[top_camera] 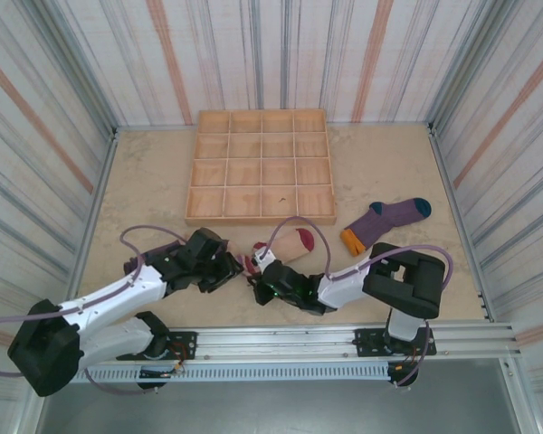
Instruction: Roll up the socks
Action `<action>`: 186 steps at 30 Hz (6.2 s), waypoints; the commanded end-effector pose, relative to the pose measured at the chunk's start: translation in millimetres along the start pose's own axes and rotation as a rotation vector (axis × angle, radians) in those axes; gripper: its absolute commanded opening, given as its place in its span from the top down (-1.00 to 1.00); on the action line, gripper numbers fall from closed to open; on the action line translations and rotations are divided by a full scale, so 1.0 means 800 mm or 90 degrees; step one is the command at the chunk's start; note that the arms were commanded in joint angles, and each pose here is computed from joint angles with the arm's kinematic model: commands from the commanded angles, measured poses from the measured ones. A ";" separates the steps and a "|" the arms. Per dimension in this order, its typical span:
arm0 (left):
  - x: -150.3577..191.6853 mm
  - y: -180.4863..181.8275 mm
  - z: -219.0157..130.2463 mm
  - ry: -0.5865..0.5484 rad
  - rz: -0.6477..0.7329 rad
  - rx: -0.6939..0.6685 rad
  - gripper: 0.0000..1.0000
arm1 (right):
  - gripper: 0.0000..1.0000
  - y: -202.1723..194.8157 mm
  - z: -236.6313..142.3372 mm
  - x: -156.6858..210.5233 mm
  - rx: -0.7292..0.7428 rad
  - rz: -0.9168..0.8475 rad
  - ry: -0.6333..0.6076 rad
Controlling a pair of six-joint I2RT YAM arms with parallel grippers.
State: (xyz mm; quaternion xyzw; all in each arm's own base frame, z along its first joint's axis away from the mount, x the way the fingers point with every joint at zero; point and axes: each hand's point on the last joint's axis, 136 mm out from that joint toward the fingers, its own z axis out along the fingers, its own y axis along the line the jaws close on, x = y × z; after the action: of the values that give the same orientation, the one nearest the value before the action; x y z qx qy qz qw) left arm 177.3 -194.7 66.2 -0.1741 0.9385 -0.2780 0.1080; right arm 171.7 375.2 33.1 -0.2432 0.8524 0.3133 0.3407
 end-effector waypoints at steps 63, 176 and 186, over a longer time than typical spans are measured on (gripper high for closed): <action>-0.035 -0.020 0.080 -0.061 0.019 -0.052 0.87 | 0.84 -0.103 -0.015 0.087 -0.012 0.610 0.238; -0.035 -0.020 0.024 -0.103 -0.012 -0.003 -0.24 | 1.00 -0.104 -0.044 0.156 0.127 0.693 0.247; -0.027 -0.043 0.054 -0.089 0.028 0.011 -0.20 | 1.00 -0.119 -0.047 0.187 0.146 0.779 0.256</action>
State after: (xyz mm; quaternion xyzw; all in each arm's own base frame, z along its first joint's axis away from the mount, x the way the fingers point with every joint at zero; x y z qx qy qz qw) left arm 207.0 -224.3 42.5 -0.1792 0.9361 -0.2586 0.1571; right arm 174.6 340.5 23.6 0.1695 0.8287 0.5307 0.0538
